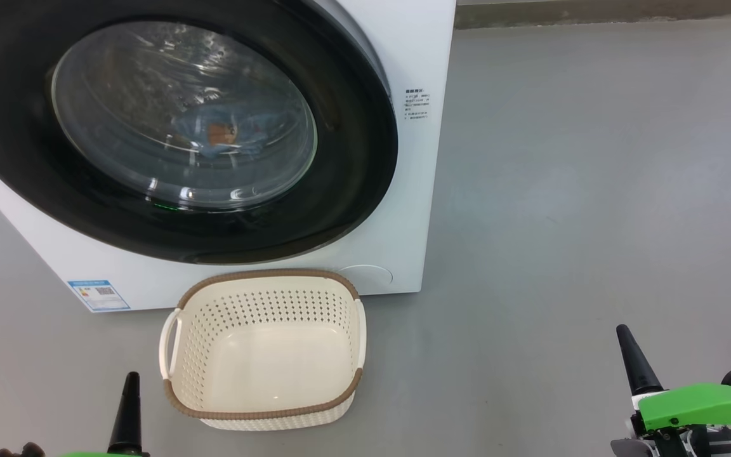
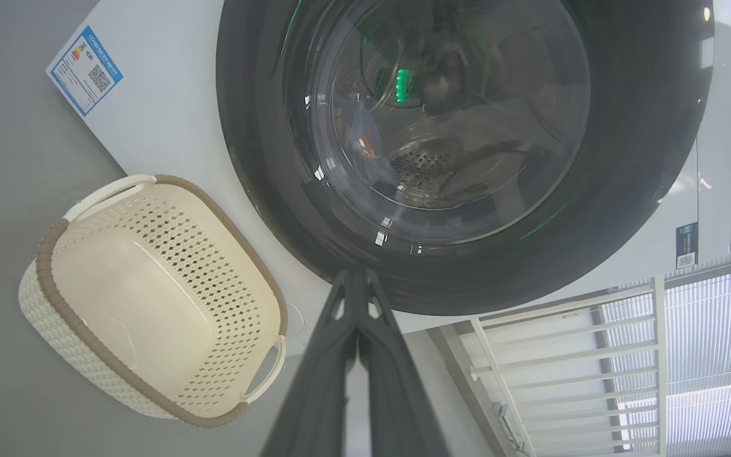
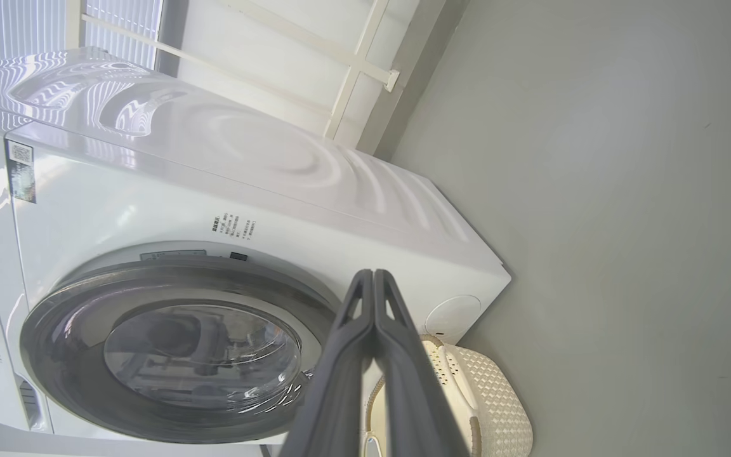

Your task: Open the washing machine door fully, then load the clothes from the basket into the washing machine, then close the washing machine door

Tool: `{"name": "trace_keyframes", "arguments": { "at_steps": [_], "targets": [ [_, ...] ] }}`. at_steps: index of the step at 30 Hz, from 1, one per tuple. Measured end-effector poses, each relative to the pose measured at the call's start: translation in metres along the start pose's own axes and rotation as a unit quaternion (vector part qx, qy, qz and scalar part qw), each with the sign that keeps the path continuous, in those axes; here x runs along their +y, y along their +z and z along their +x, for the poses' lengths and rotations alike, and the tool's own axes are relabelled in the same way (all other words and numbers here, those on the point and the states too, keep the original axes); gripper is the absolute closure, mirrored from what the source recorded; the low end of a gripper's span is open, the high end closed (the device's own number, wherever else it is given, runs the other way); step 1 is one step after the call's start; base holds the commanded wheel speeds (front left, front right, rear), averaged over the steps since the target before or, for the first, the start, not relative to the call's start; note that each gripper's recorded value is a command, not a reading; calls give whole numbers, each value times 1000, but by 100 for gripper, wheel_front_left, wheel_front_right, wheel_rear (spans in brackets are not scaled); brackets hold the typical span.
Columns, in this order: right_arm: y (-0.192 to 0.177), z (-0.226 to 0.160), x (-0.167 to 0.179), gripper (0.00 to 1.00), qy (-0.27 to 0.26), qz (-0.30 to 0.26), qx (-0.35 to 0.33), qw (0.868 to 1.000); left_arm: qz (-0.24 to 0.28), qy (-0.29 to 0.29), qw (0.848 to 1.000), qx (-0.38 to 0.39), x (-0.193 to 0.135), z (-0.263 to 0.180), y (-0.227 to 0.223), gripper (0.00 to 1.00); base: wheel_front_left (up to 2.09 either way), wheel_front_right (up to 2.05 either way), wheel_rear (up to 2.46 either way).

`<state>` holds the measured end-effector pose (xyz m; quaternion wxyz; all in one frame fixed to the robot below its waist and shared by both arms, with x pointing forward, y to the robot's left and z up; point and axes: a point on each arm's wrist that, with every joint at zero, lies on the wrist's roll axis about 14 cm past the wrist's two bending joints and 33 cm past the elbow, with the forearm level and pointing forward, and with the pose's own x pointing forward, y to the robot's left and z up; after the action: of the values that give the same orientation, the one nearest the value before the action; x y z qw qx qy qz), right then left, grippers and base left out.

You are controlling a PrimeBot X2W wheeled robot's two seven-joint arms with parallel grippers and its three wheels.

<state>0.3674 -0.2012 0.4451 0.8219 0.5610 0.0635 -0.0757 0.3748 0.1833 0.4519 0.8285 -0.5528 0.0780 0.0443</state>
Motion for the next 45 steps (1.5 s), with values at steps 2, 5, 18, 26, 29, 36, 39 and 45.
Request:
{"name": "trace_keyframes", "arguments": {
  "at_steps": [2, 5, 18, 26, 29, 36, 39, 45],
  "targets": [
    [1, 1, 2, 100, 3, 7, 0, 1000, -12, -1, 1000, -1, -1, 0, 1, 100, 0, 0, 0],
    [1, 1, 5, 100, 7, 19, 1, 1000, -24, -3, 1000, -1, -2, -1, 2, 100, 0, 0, 0],
    [6, 3, 16, 100, 24, 83, -1, 996, -88, -13, 996, -3, -9, -3, 6, 100, 0, 0, 0],
    [11, 3, 22, 100, 36, 123, -1, 992, -127, -28, 992, -3, -18, -2, 10, 100, 0, 0, 0],
    [11, 3, 25, 100, 40, 132, 0, 990, -141, -35, 989, -5, -23, -1, 13, 100, 0, 0, 0],
    [13, 3, 32, 100, 52, 164, 3, 985, -172, -44, 984, -4, -27, -3, 15, 100, 0, 0, 0],
    [14, 3, 34, 100, 57, 182, 4, 982, -186, -47, 981, -3, -28, -3, 17, 100, 0, 0, 0],
    [15, 3, 36, 100, 60, 187, 6, 980, -194, -51, 980, -3, -31, -3, 18, 100, 0, 0, 0]
  ]
}}
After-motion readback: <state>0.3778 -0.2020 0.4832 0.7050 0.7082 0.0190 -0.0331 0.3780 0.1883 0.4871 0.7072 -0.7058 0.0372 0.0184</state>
